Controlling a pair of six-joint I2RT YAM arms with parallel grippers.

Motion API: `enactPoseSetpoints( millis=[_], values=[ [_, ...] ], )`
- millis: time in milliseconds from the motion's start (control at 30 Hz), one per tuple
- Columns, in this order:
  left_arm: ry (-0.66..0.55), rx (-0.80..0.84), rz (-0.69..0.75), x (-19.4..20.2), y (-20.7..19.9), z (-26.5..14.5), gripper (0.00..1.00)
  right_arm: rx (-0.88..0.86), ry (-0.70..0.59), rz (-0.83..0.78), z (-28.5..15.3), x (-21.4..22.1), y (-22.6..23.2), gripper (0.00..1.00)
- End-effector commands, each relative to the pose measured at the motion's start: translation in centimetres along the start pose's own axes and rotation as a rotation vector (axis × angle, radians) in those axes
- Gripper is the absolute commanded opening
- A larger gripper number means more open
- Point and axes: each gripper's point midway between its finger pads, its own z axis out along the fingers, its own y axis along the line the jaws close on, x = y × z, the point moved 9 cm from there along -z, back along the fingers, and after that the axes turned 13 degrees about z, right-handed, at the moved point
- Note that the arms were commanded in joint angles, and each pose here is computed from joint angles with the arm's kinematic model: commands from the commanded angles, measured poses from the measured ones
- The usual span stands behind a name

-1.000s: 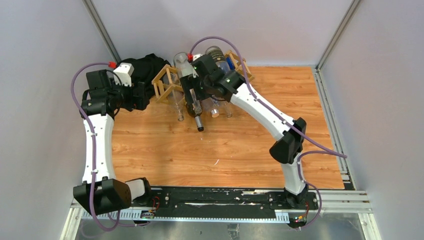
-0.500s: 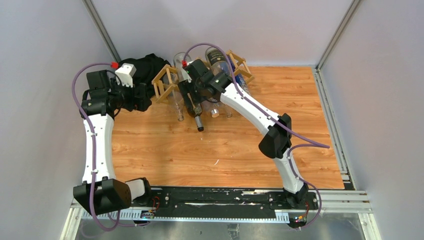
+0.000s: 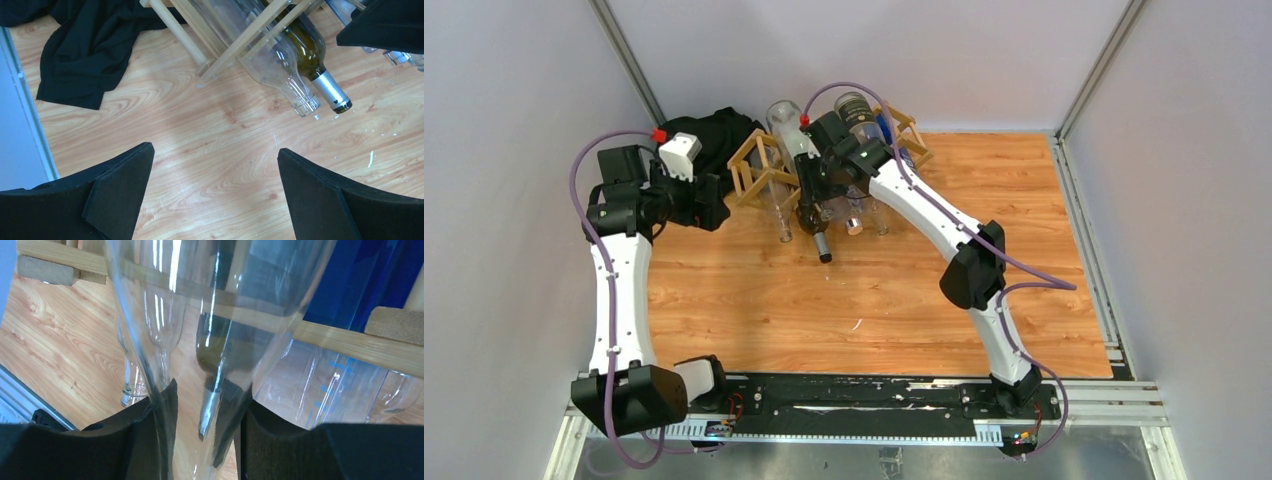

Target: Take the wine bottle off the wine rack

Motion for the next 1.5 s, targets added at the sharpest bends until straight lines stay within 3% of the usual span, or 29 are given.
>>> enactPoseSetpoints(
  millis=[0, 67, 367, 733, 900, 1200, 1467],
  values=[
    [-0.02, 0.015, 0.077, 0.0, -0.7, -0.8, 1.0, -0.085, -0.046, 0.003, -2.5, -1.2, 1.0, 0.09],
    [-0.017, 0.001, 0.122, -0.2, -0.8, -1.0, 1.0, -0.118, -0.071, 0.016, -3.6, -1.7, 1.3, 0.0],
    [0.02, -0.028, 0.421, -2.5, -1.6, -0.5, 1.0, -0.35, -0.122, 0.136, -9.7, -4.3, 1.0, 0.0],
    [-0.209, 0.082, 0.781, -6.9, -4.5, -2.1, 1.0, -0.528, -0.113, 0.092, -16.5, -3.8, 1.7, 0.0],
    [-0.316, 0.073, 0.91, -8.1, -5.9, -2.5, 0.92, -0.573, -0.072, 0.067, -18.5, -1.8, 1.6, 0.0],
    [-0.5, 0.038, 1.301, -6.4, -9.2, -2.7, 0.93, -0.605, 0.015, 0.022, -21.0, 2.8, 1.8, 0.0],
    [-0.582, 0.01, 1.461, -6.4, -11.1, -2.2, 0.96, -0.63, 0.12, -0.075, -21.7, 6.3, 4.6, 0.0]
  ],
)
